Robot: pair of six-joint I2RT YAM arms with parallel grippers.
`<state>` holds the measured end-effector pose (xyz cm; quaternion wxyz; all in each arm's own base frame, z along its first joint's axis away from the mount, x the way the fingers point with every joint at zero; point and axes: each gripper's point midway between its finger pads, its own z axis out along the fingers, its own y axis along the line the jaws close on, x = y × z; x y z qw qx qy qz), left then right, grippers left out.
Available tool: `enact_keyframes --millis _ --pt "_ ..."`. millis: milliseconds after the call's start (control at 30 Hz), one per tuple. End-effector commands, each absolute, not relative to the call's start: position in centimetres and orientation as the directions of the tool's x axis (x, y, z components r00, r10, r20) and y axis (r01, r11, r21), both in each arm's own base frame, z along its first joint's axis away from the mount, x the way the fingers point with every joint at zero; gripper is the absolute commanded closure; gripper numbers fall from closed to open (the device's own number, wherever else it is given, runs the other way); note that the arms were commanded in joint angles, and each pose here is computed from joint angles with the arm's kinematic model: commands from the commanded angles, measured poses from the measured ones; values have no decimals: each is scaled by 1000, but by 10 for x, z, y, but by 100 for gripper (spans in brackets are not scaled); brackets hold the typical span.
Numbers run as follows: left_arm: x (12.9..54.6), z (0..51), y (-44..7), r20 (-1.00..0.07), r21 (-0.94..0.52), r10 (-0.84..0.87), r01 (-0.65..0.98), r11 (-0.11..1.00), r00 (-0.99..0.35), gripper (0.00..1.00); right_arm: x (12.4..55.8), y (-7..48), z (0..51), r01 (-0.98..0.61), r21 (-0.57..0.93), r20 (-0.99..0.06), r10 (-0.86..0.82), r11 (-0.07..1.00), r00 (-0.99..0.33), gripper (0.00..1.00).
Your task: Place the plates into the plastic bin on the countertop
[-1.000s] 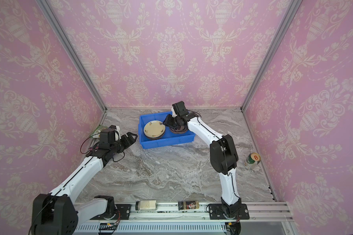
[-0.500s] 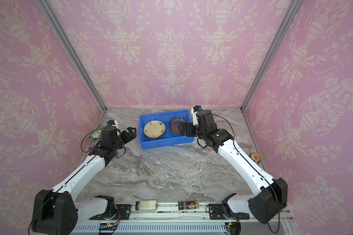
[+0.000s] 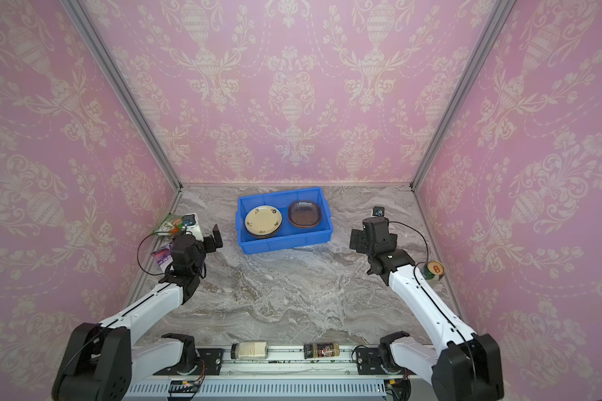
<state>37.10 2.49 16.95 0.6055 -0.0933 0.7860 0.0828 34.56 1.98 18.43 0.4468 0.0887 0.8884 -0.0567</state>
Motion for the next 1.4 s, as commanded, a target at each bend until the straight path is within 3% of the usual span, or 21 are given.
enact_keyframes --millis 0,100,200,267,367,467,600,767,833,1367 --pt "369 140 45 -963 88 5 -294 952 -271 1 360 9 180 242 -70 -846 71 968 -529 0" --pt "370 110 58 -965 -42 -114 -288 957 -237 1 365 5 164 249 -61 -845 83 966 -528 0" --pt "371 92 54 -970 -79 -130 -239 968 -206 1 368 -6 149 270 -93 -842 69 958 -534 0" --pt "379 88 48 -974 -68 -107 -191 979 -202 1 370 -15 137 271 -84 -851 72 959 -521 0" --pt "388 77 46 -942 -54 -112 -186 981 -317 1 373 -26 119 293 -66 -882 81 954 -464 0" --pt "391 79 40 -950 -44 -88 -152 987 -300 1 381 -28 108 302 -55 -900 84 952 -427 0" --pt "389 78 46 -948 -42 -98 -187 981 -302 1 401 -17 104 185 -23 -936 44 983 -349 0" --pt "390 79 45 -948 -39 -94 -185 982 -302 1 394 -3 93 71 11 -930 37 997 -366 0" --pt "390 79 45 -949 -38 -94 -184 982 -302 1 394 -5 99 76 23 -957 44 997 -285 0" --pt "390 79 43 -949 -40 -91 -172 984 -301 1 395 3 96 36 18 -948 28 999 -317 0"
